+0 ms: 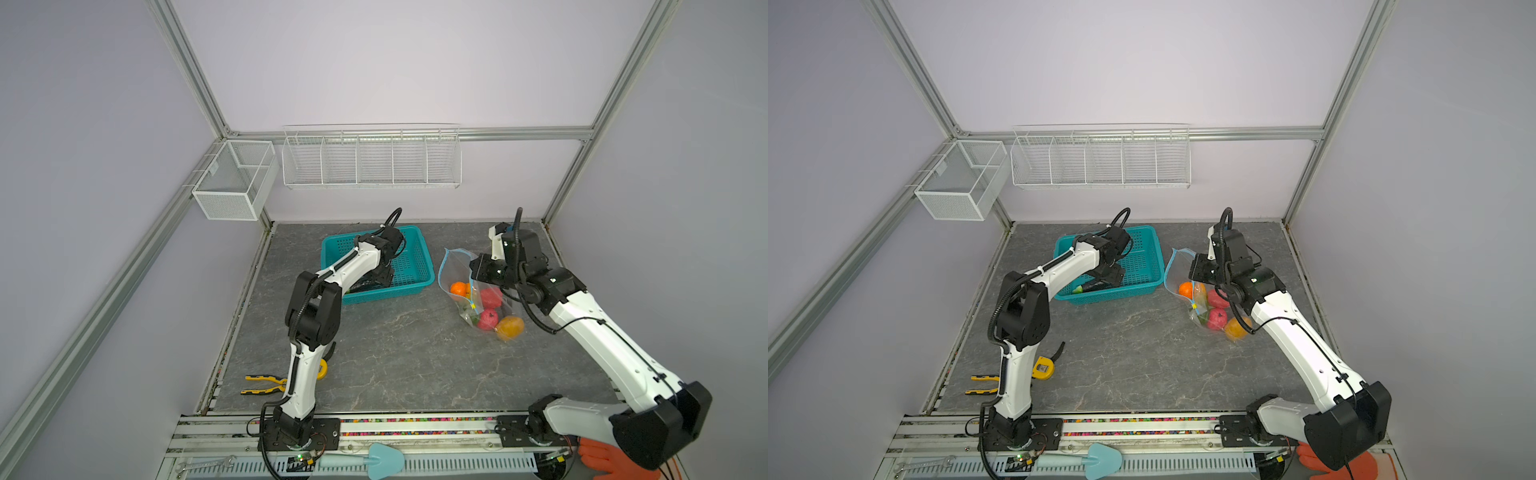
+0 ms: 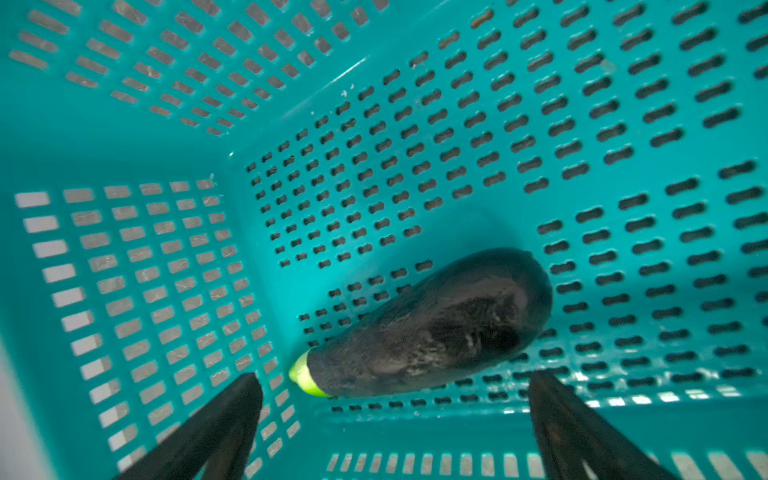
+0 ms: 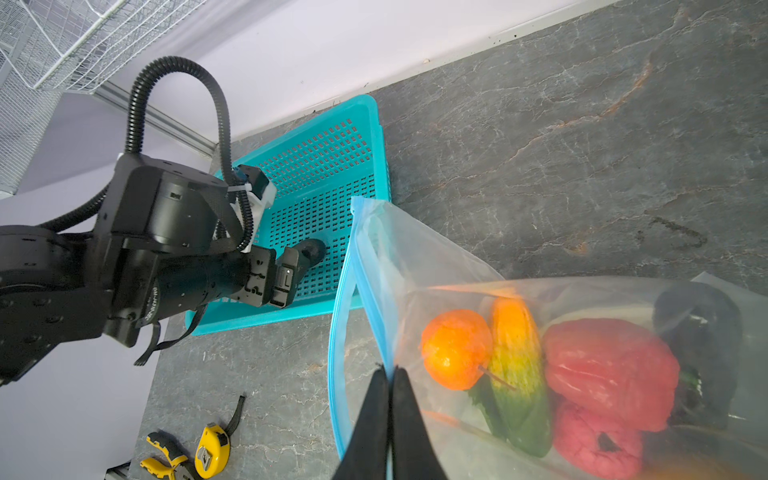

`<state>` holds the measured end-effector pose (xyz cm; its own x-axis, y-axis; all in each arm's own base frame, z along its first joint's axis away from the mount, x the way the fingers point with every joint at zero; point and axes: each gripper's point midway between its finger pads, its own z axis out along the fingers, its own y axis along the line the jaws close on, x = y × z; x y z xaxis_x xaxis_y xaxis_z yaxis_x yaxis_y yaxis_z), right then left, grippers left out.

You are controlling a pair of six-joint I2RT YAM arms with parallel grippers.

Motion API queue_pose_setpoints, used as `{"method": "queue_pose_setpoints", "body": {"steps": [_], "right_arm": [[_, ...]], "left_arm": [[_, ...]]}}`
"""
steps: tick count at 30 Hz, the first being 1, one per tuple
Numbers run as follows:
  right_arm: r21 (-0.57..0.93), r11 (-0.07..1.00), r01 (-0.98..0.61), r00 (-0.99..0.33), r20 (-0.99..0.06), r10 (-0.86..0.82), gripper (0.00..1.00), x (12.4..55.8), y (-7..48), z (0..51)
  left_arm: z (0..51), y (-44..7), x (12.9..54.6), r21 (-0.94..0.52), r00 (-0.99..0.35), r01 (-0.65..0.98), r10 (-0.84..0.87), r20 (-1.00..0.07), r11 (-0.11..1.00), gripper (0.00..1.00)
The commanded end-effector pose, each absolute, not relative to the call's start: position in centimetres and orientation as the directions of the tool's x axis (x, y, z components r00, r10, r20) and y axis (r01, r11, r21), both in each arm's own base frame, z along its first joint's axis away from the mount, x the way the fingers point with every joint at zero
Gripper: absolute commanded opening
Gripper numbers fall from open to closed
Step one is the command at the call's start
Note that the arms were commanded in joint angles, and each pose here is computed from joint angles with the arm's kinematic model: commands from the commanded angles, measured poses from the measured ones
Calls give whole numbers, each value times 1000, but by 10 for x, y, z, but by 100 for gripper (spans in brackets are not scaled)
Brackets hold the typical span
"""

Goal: Place the food in the zip-top bag and seal the zipper
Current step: 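Move the left gripper back over the basket toward the dark zucchini, then lower the left gripper around the dark zucchini and close it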

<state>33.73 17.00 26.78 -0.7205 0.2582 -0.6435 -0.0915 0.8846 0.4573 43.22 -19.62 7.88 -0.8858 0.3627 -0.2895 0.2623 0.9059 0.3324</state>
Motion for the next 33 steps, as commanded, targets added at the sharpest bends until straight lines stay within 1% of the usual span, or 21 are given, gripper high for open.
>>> {"method": "queue_pose_setpoints", "body": {"steps": [1, 6, 10, 14, 21, 29, 33], "right_arm": [[474, 874, -109, -706, -656, 268, 7, 334, 172, 274], [467, 878, -109, -695, -667, 269, 7, 332, 169, 276], [455, 883, -110, -687, -677, 263, 7, 331, 166, 280], [452, 885, -110, -687, -678, 261, 7, 330, 164, 281], [453, 885, -111, -682, -682, 263, 7, 329, 163, 284], [449, 886, -112, -672, -692, 265, 7, 329, 160, 289], [453, 884, -116, -670, -693, 268, 7, 329, 161, 292]], "left_arm": [[67, -200, 426, 316, -892, 291, 375, -251, 903, 100], [60, -195, 434, 359, -898, 261, 362, -251, 896, 99], [51, -197, 440, 358, -905, 255, 352, -239, 898, 100], [43, -201, 443, 349, -907, 256, 349, -236, 901, 91], [50, -201, 451, 367, -907, 245, 346, -240, 898, 70], [67, -202, 456, 362, -904, 219, 328, -274, 906, 57], [72, -205, 458, 344, -905, 206, 312, -288, 916, 52]]}}
